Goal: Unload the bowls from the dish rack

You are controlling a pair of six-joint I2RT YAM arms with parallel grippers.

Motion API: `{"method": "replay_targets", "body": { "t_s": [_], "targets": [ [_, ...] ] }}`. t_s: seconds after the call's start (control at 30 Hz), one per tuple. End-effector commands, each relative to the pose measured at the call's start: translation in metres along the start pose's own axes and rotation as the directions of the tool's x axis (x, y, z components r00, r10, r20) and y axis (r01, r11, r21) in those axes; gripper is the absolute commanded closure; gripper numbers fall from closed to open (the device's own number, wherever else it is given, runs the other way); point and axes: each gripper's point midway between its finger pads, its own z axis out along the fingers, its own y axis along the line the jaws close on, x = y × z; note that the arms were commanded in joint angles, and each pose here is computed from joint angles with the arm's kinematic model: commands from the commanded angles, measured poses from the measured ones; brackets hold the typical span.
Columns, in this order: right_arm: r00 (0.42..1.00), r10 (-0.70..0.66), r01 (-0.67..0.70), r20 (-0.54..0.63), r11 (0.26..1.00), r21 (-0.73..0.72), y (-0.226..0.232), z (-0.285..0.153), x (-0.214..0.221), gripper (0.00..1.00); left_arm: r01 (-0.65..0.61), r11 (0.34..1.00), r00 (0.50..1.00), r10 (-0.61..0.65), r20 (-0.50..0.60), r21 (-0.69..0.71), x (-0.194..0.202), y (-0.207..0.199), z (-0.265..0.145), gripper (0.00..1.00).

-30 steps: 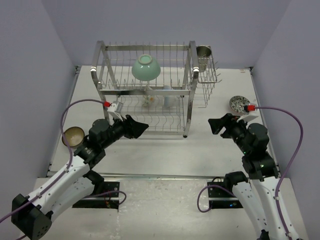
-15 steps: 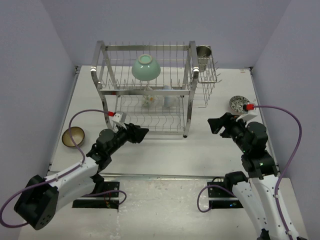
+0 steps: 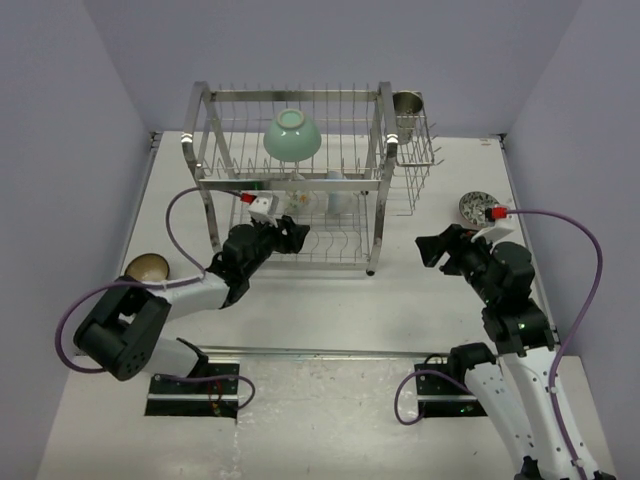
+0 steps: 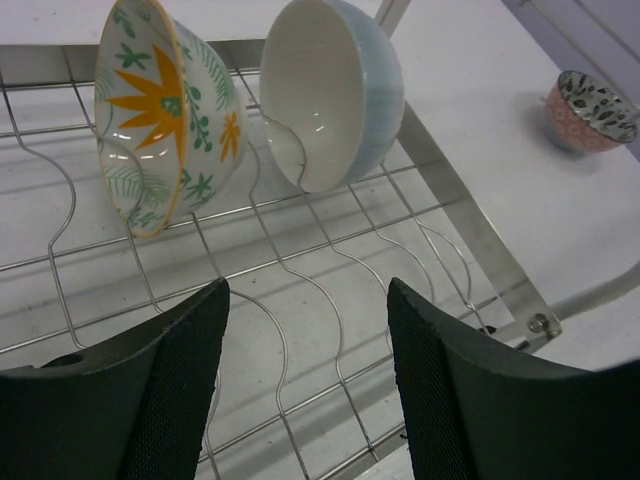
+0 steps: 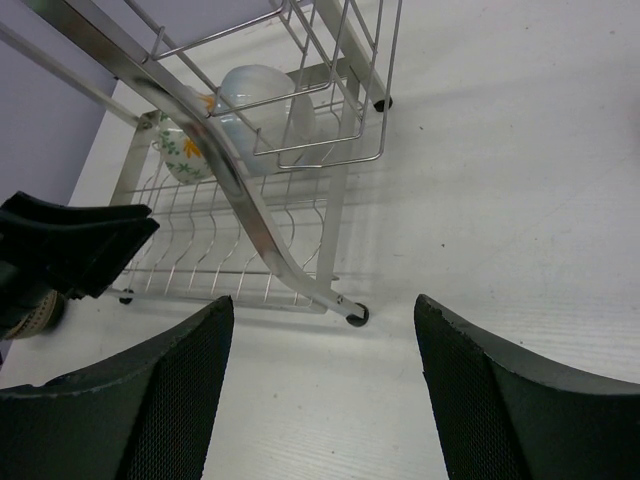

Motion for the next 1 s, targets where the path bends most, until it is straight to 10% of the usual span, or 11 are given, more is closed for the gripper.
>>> {"method": "replay_targets", "body": {
  "t_s": [0.0, 0.97],
  "targets": [
    [0.999, -0.022, 0.022, 0.043, 1.000, -0.004, 0.005, -0.001, -0.016, 0.27, -0.050, 0.996, 0.993, 0.057, 0.101, -0.070, -0.026, 0.009, 0.020, 0.34],
    [0.999, -0.023, 0.023, 0.036, 1.000, -0.004, 0.005, -0.003, -0.014, 0.27, -0.116, 0.978, 0.989, 0.130, 0.074, -0.175, -0.040, 0.029, 0.087, 0.29]
  ]
}}
